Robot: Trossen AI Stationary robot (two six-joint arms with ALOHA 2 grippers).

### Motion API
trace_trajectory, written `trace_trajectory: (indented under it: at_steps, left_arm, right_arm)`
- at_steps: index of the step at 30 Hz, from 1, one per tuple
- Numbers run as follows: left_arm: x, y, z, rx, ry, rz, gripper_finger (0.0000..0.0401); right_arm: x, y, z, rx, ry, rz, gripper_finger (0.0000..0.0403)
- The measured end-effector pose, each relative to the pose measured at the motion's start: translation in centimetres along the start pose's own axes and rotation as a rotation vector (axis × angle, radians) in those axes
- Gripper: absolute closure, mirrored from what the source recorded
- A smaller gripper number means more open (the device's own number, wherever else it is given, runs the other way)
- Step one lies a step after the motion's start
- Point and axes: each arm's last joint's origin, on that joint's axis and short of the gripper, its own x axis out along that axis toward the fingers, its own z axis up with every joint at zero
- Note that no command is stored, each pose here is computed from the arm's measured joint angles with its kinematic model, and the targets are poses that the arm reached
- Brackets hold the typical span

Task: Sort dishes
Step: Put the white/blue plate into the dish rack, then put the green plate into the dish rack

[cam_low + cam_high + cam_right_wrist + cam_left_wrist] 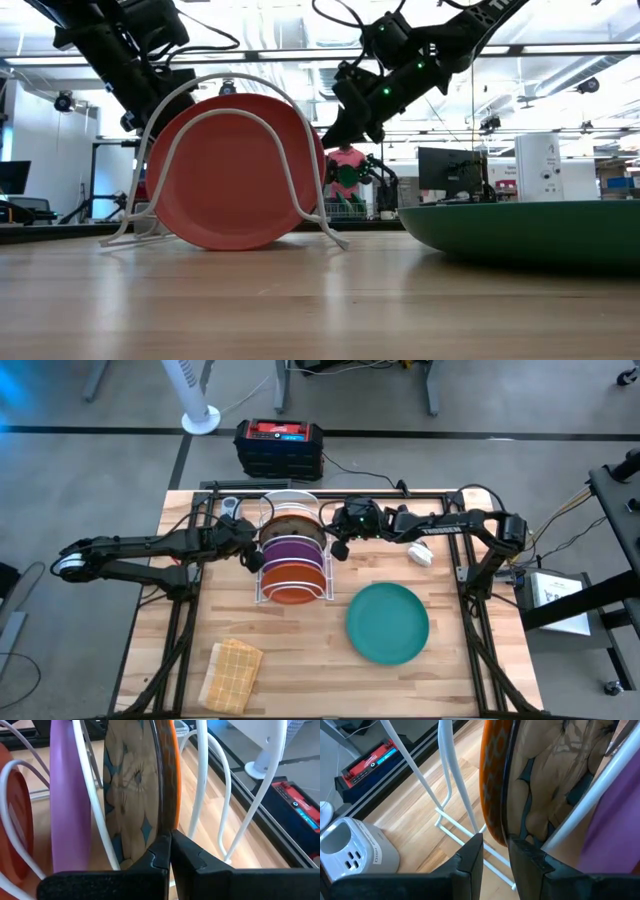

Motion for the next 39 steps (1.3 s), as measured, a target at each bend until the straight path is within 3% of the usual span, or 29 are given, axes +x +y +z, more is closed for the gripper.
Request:
trace_trajectory:
  at_steps: [10,23,33,39]
  left_arm:
    - [-0.1,0.0,-0.1,0.011,0.017,0.005,0.0322]
    - [-1.6,0.4,-1.8,-0.041,0.104,0.057,0.0322]
    - [-4.1,-0.2,-1.4,-0.060,-0.047,0.008,0.0322]
    - [-5.6,-1.6,0.0,0.002,-0.143,-0.078,0.0322]
  right_arm:
    - [-1.6,-0.3,-0.1,-0.027,0.109,-0.095,0.0403]
    - [-5.9,-0.2,-1.4,-0.004,0.333,-0.090,0.0403]
    - [-9.9,0.4,-3.2,0.052,0.390,-0.085,0.0403]
    - [-12.0,1.8,-5.0,0.064,0.381,0.040,0.0403]
